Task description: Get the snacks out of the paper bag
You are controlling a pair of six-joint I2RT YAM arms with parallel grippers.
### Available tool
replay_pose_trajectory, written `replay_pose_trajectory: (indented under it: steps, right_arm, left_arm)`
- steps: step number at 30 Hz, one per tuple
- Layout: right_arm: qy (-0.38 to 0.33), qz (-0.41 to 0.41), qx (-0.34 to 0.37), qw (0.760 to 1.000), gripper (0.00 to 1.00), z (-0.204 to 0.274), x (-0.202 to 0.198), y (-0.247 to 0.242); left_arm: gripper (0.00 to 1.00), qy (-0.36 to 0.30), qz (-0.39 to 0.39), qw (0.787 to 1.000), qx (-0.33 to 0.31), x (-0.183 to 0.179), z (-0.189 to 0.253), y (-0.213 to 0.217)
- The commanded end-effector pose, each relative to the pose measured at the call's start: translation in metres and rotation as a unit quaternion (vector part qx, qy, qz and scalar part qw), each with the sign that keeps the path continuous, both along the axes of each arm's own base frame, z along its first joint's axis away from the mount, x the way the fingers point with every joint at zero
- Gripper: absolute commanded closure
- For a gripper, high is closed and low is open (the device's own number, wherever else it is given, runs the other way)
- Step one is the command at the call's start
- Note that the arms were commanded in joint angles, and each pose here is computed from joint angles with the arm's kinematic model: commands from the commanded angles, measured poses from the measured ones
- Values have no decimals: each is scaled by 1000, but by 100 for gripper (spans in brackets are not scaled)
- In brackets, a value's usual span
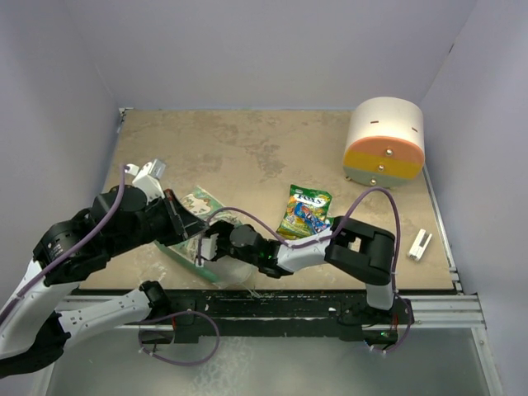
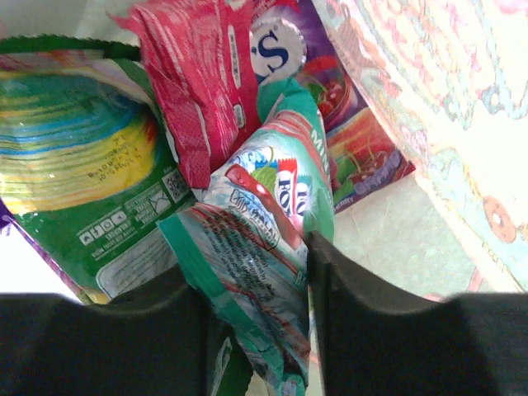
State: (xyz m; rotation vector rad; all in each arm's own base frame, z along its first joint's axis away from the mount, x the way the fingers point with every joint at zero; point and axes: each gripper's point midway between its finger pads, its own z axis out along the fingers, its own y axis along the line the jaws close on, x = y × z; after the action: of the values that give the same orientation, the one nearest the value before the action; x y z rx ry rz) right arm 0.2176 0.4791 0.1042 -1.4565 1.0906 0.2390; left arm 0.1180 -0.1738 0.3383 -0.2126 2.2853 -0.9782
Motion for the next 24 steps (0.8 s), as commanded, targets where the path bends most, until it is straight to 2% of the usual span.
replay_pose_trajectory:
  steps: [1, 6, 11, 14, 24]
  right_arm:
    - [-23, -16, 50, 998, 62, 41, 11, 4]
    - [10, -10, 53, 999, 82, 49, 0, -9]
    - [49, -9, 56, 997, 97, 65, -14, -31]
    - [83, 2, 62, 995, 100, 75, -28, -44]
    - [148, 22, 82, 985, 100, 120, -68, -106]
  left_arm:
    - [100, 11, 25, 999, -33, -3, 11, 5]
    - [100, -3, 32, 998, -53, -2, 13, 6]
    - [100, -14, 30, 998, -53, 5, 14, 0]
    - [100, -19, 20, 998, -51, 10, 15, -9]
    - [100, -29, 3, 998, -50, 27, 12, -36]
